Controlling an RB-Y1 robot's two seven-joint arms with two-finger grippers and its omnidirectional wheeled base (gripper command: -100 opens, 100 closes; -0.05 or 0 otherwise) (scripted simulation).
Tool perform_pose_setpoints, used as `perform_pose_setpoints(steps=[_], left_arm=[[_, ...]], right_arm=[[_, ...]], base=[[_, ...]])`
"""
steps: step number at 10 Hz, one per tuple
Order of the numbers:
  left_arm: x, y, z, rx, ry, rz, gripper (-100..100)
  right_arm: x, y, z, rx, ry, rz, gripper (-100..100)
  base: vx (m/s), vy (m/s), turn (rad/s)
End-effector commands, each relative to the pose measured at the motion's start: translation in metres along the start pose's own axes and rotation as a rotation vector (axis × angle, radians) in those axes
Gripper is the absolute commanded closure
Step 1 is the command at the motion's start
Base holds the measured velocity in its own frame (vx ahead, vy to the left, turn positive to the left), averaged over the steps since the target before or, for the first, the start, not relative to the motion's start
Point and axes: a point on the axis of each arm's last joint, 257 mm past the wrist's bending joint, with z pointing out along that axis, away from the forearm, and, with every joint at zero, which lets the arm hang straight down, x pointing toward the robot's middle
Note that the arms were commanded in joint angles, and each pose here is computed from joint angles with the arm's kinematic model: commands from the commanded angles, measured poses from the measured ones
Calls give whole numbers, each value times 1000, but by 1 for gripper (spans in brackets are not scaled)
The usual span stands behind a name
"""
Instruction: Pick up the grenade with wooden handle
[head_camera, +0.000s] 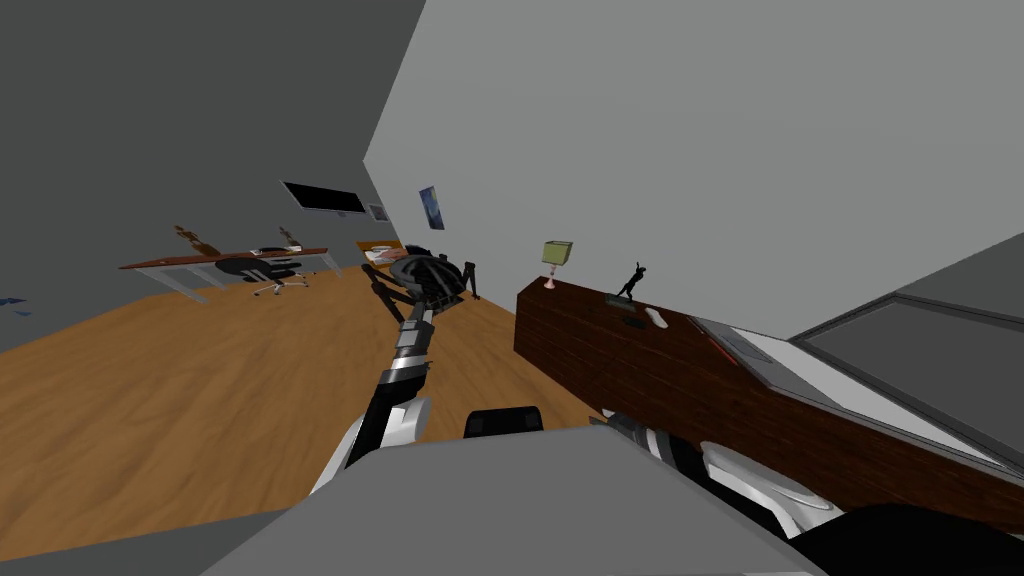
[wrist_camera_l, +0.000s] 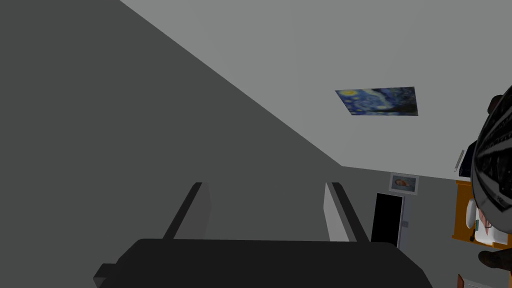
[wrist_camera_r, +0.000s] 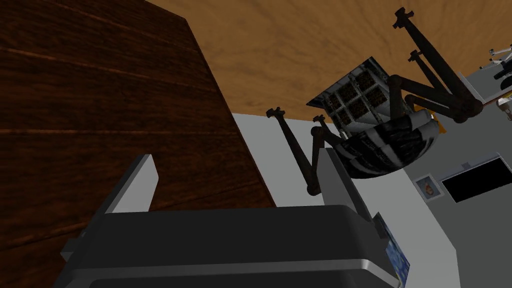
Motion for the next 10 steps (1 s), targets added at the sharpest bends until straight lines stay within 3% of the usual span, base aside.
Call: perform_pose_setpoints(steps=[1, 2, 3, 4, 6, 7, 10], left_arm=[[0, 0, 0, 0, 0, 0, 0], [0, 0, 0, 0, 0, 0, 0], [0, 0, 0, 0, 0, 0, 0], [0, 0, 0, 0, 0, 0, 0], [0, 0, 0, 0, 0, 0, 0], [0, 0, 0, 0, 0, 0, 0], [0, 0, 0, 0, 0, 0, 0]], right_arm=[[-2, -10, -8, 15, 22, -24, -100], [14, -31, -23, 50, 85, -71, -100], [12, -42, -32, 69, 106, -94, -100], [24, -58, -46, 93, 160, -136, -100], [20, -74, -60, 121, 187, -164, -100], [27, -94, -80, 152, 249, -217, -100], [22, -130, -119, 217, 339, -298, -100]], base=[[38, 21, -15], [67, 51, 117], [77, 48, 61], [94, 54, 103], [60, 27, 24], [66, 19, 100], [87, 29, 72]])
